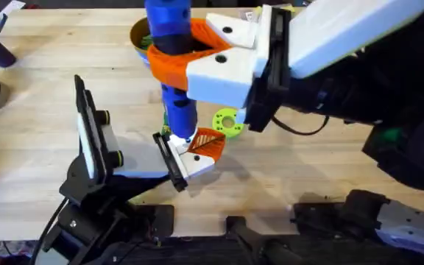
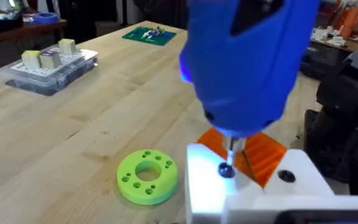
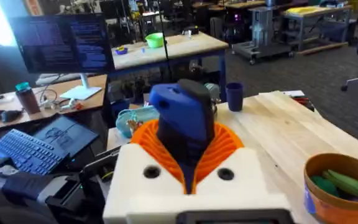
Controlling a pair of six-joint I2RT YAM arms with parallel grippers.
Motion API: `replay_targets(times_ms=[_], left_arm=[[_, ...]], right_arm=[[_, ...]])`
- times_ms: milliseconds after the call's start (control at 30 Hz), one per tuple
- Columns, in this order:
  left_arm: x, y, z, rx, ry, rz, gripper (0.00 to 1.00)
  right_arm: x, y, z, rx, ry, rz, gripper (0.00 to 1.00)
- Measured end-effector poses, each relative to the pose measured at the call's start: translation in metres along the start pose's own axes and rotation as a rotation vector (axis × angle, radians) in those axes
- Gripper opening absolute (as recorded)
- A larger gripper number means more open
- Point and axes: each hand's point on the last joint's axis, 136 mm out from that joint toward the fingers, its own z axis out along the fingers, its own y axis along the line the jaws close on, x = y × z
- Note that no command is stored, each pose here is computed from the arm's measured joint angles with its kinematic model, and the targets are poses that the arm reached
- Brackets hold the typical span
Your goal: Pick up the gripper from the table and insert it into the empty holder that is missing its gripper. Then pick up a screw, insert it into the mounting hole, and use the screwdriver to tighten it. Finally, clean up the table by picking up the vegetable and placing it into the bucket.
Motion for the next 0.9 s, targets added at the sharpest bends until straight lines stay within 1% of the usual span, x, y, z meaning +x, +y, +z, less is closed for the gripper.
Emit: replay_targets(times_ms=[567,767,900], left_arm=[[0.000,0.000,0.000,0.000,0.000,0.000,0.013],[0.000,0.000,0.000,0.000,0.000,0.000,0.014],[0.000,0.000,0.000,0.000,0.000,0.000,0.014]], right_arm=[[0.011,-0.001,0.002,-0.006,0.037,0.005,0.033],[0.010,-0.001,0.003,-0.007,0.033,-0.005,0.033],[0.002,0.000,0.003,-0.011,0.004,-0.023,0.034]])
